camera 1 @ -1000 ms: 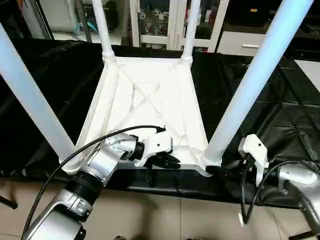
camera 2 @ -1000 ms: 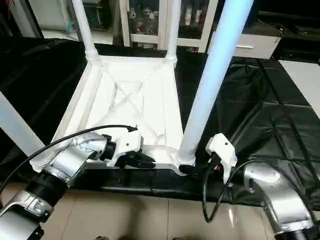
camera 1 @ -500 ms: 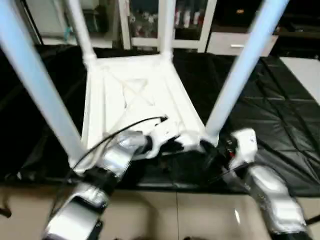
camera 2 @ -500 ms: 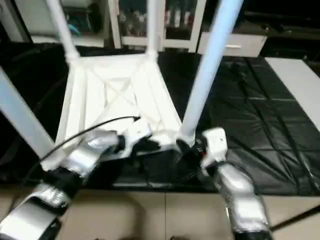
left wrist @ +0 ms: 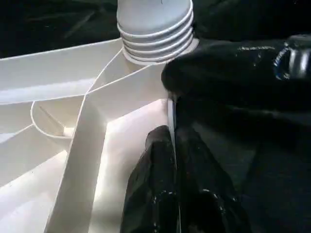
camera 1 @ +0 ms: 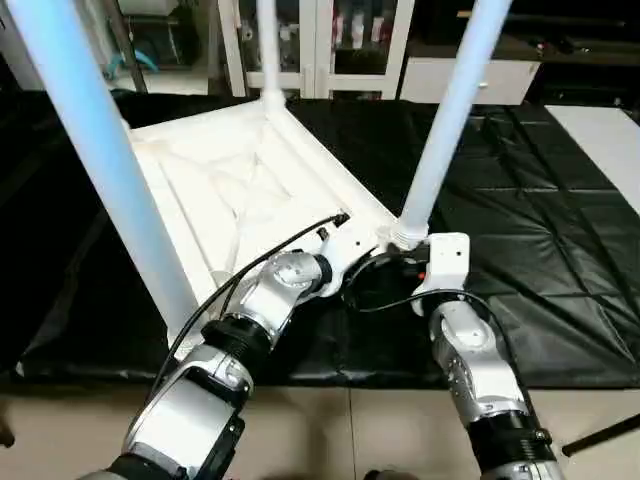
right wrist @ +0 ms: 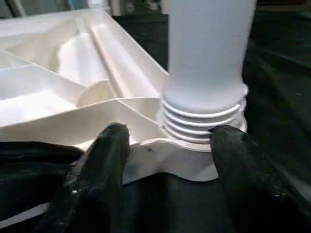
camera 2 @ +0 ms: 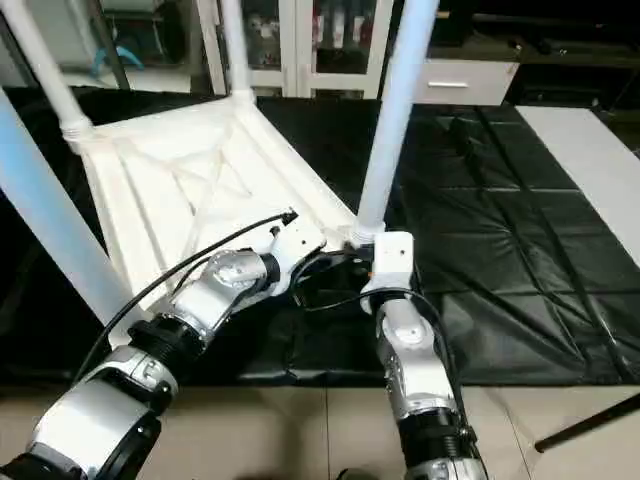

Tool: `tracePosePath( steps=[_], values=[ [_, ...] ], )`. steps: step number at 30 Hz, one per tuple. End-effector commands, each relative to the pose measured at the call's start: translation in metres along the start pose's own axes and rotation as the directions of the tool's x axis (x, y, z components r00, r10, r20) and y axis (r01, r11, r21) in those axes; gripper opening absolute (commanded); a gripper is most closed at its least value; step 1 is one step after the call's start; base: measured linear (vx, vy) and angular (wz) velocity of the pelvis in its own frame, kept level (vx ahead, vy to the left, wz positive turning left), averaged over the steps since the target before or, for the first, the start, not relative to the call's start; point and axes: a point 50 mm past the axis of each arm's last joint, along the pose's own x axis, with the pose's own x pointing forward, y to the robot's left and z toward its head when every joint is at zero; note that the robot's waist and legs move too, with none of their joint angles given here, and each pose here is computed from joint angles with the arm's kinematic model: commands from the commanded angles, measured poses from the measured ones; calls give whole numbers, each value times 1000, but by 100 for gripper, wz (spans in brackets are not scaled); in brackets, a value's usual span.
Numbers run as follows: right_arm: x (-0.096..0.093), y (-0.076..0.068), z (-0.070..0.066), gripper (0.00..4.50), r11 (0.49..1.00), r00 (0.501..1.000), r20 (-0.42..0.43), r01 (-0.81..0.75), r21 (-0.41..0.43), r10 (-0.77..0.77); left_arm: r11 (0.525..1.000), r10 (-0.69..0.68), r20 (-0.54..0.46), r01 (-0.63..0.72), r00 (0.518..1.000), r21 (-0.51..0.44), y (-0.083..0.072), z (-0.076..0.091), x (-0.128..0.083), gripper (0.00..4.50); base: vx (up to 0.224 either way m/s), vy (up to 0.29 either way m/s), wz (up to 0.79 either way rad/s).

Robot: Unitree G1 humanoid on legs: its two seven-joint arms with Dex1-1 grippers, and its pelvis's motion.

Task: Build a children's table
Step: Rotate leg to tighten

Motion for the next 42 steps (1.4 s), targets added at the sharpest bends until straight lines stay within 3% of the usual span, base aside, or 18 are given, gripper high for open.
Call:
tracePosePath(
  steps=[1, 6, 11, 16, 20, 25, 29, 33, 39, 42],
  values=[
    [-2, 0, 9, 305, 1000, 998, 53, -27, -1, 27, 1000, -26, 1, 26, 1000, -9, -4, -12, -2, 0, 0, 0, 0],
    [-14, -11, 19, 343, 998, 995, 83, -61, -22, 62, 990, -136, 27, 135, 990, 33, -9, -14, -10, 0, 0, 0, 0],
    [-42, -30, 32, 377, 979, 979, 51, -194, -61, 197, 965, -256, -7, 256, 967, 55, -9, -28, -26, 0, 0, 0, 0],
    [-69, -36, 32, 430, 917, 922, -66, -387, -101, 381, 941, -330, -16, 330, 944, 72, -7, -35, -38, 0, 0, 0, 0],
    [-88, -39, 28, 445, 828, 822, -202, -556, -78, 533, 837, -536, -44, 538, 843, 103, -18, -38, -55, 0, 0, 0, 0],
    [-84, -42, 32, 445, 797, 785, -225, -601, -51, 577, 791, -600, -54, 602, 798, 111, -25, -37, -57, 0, 0, 0, 0],
    [-79, -43, 34, 445, 788, 777, -242, -611, -71, 581, 783, -609, -57, 611, 791, 116, -27, -36, -57, 0, 0, 0, 0],
    [-75, -44, 33, 445, 754, 739, -295, -652, -80, 606, 775, -619, -58, 621, 783, 115, -28, -35, -58, 0, 0, 0, 0],
    [-73, -44, 32, 386, 732, 714, -323, -676, -84, 622, 781, -610, -68, 614, 789, 118, -26, -35, -60, 0, 0, 0, 0],
    [-73, -46, 32, 386, 728, 709, -329, -680, -87, 623, 782, -608, -69, 612, 791, 118, -26, -35, -60, 0, 0, 0, 0]
  ],
)
